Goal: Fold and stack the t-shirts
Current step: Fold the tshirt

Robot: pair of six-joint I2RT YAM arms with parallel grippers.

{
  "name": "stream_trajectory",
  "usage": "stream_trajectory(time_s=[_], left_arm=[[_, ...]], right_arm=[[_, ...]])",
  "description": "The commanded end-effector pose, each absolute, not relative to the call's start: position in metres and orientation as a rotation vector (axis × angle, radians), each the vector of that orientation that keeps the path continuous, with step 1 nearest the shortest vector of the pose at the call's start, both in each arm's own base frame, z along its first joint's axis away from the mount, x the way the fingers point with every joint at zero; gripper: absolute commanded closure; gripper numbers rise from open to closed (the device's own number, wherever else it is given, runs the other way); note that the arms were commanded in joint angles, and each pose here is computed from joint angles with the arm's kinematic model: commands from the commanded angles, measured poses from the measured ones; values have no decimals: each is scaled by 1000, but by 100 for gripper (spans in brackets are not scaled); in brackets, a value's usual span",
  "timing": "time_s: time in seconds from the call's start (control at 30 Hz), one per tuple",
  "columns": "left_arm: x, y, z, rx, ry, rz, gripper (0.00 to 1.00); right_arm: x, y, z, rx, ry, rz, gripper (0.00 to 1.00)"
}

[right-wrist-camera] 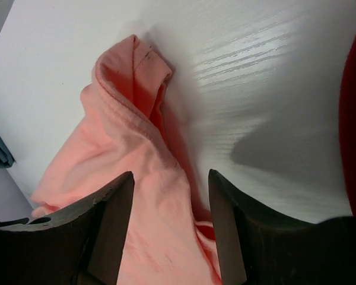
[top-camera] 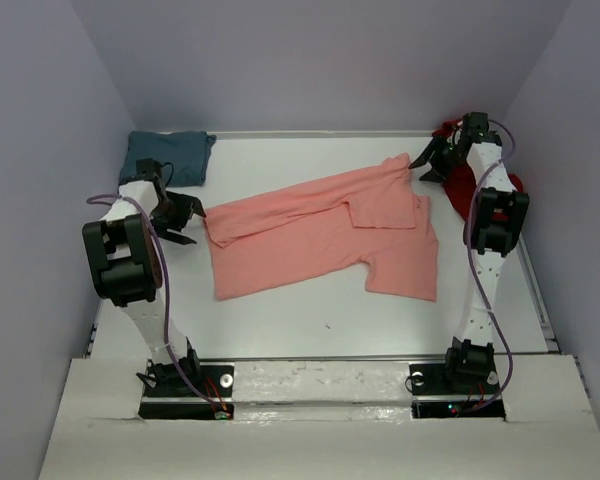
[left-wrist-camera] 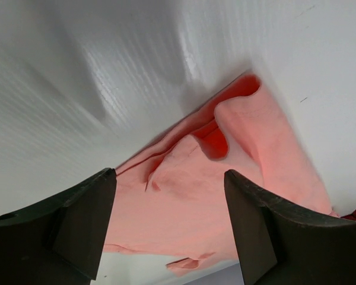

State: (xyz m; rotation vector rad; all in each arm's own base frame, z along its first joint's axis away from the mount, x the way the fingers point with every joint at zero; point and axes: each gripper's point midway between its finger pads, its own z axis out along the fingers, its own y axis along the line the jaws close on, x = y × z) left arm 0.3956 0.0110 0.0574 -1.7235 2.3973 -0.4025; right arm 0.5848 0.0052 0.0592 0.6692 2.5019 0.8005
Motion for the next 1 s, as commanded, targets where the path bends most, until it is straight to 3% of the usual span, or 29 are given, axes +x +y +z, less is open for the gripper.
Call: stream_trajectory(time_s=[0.0, 0.57, 0.97], left_arm=[[377, 11, 72, -1642, 2416, -408, 18], [424, 44, 61, -1516, 2377, -344, 18], [450, 35, 37, -1414, 2393, -478, 20]], right_arm=[[590, -3, 118, 586, 2385, 811, 41], [618, 6, 98, 585, 2308, 941, 39], [620, 15, 82, 571, 2324, 978, 39]])
